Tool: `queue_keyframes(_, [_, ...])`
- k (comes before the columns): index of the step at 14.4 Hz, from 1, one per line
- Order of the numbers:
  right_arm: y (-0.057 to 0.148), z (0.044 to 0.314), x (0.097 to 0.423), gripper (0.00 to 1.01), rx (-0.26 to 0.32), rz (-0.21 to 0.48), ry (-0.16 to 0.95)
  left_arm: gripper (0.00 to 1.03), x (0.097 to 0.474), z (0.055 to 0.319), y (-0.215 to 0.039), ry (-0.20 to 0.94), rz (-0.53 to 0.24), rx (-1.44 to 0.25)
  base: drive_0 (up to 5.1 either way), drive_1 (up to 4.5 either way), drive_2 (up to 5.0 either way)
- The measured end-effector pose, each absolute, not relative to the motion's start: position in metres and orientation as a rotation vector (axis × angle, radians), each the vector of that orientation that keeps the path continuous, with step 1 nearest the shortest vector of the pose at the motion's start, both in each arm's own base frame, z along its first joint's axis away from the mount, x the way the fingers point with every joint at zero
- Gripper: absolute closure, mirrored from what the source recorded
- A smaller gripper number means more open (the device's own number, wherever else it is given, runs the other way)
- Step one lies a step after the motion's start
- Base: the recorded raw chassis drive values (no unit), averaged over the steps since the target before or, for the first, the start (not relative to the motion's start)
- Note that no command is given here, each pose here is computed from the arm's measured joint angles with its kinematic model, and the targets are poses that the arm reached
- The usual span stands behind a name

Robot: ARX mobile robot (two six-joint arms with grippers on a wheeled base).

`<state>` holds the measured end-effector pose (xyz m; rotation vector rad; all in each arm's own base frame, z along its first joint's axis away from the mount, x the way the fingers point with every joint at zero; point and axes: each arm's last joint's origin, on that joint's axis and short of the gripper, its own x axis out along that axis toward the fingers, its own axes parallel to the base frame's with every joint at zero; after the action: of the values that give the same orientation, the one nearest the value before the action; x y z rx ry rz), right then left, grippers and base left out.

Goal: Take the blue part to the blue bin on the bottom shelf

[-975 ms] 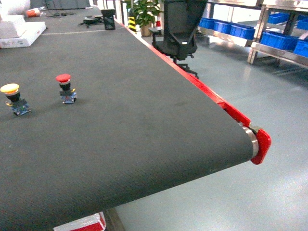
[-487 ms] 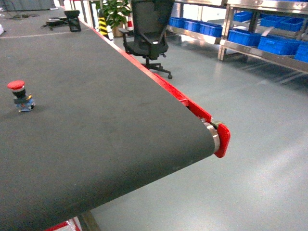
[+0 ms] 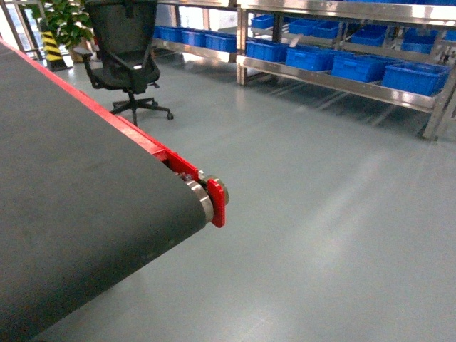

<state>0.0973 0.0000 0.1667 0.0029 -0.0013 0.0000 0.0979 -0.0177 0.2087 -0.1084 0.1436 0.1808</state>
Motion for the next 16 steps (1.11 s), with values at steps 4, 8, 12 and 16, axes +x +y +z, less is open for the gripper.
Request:
queue_keyframes(4, [0.0000, 0.1666, 0.0973, 0.03, 0.003, 0.000, -0.001, 0.60, 0.0979, 0.2087, -0.0177, 0.144, 0.181, -0.108, -1.6, -1.61, -1.6])
queue_keyframes(8, [0.0000, 0.1666, 0.0973, 0.03, 0.003, 0.000, -0.001, 0.60, 0.0979, 0.2087, -0.0177, 0.144, 0.181, -0.108, -1.6, -1.61, -1.6])
queue_keyframes(12, [0.0000, 0.1667, 0.0973, 0.03, 0.003, 0.000, -0.001, 0.60, 0.0979, 0.2087, -0.0177, 0.144, 0.181, -0.108, -1.6, -1.61, -1.6])
queue_keyframes(16, [0.0000, 0.1666, 0.0973, 0.03, 0.003, 0.000, -0.001, 0.60, 0.0979, 0.2087, -0.0177, 0.144, 0.181, -0.108, -1.6, -1.62, -1.6])
